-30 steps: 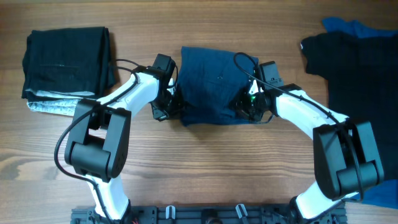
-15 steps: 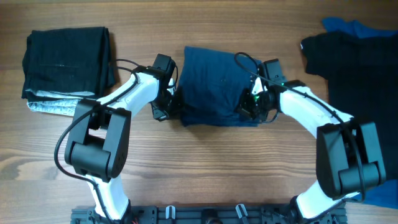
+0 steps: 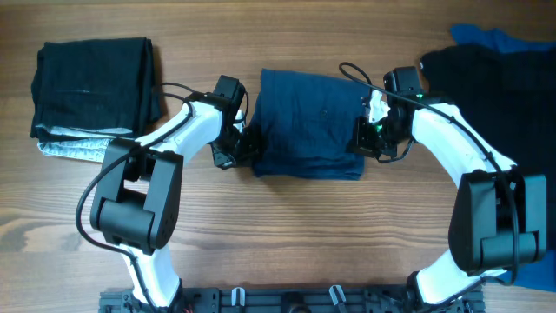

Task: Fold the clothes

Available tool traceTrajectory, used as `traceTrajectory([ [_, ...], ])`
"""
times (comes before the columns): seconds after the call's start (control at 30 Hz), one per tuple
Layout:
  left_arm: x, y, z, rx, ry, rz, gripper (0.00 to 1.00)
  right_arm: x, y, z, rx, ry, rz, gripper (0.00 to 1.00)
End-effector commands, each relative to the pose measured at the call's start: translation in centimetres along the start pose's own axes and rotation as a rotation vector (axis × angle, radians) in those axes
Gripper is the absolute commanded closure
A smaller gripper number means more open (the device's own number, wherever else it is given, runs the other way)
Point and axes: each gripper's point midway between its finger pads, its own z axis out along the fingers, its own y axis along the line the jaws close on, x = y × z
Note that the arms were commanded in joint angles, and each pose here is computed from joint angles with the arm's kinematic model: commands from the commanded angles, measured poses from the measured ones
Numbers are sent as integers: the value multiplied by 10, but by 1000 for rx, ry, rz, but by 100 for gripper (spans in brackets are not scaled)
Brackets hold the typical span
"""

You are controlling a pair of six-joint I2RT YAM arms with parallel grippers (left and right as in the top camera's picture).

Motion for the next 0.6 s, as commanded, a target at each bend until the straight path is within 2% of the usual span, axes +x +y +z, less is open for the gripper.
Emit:
traceTrajectory([
  [0.0, 6, 27, 20, -109, 24, -22, 96, -9, -4, -10, 44, -42, -42, 96],
  [0.33, 6, 27, 20, -109, 23, -41, 96, 17, -5, -10, 40, 63, 60, 96],
  [0.47, 5, 26, 20, -105, 17, -39, 96, 22, 0, -8, 38, 78, 46, 95],
  [0.53, 5, 26, 20, -105, 17, -39, 96, 28, 6, -5, 40, 95, 60, 71],
  [0.57, 5, 26, 20, -105, 17, -39, 96, 30, 12, -4, 25, 103, 60, 63],
])
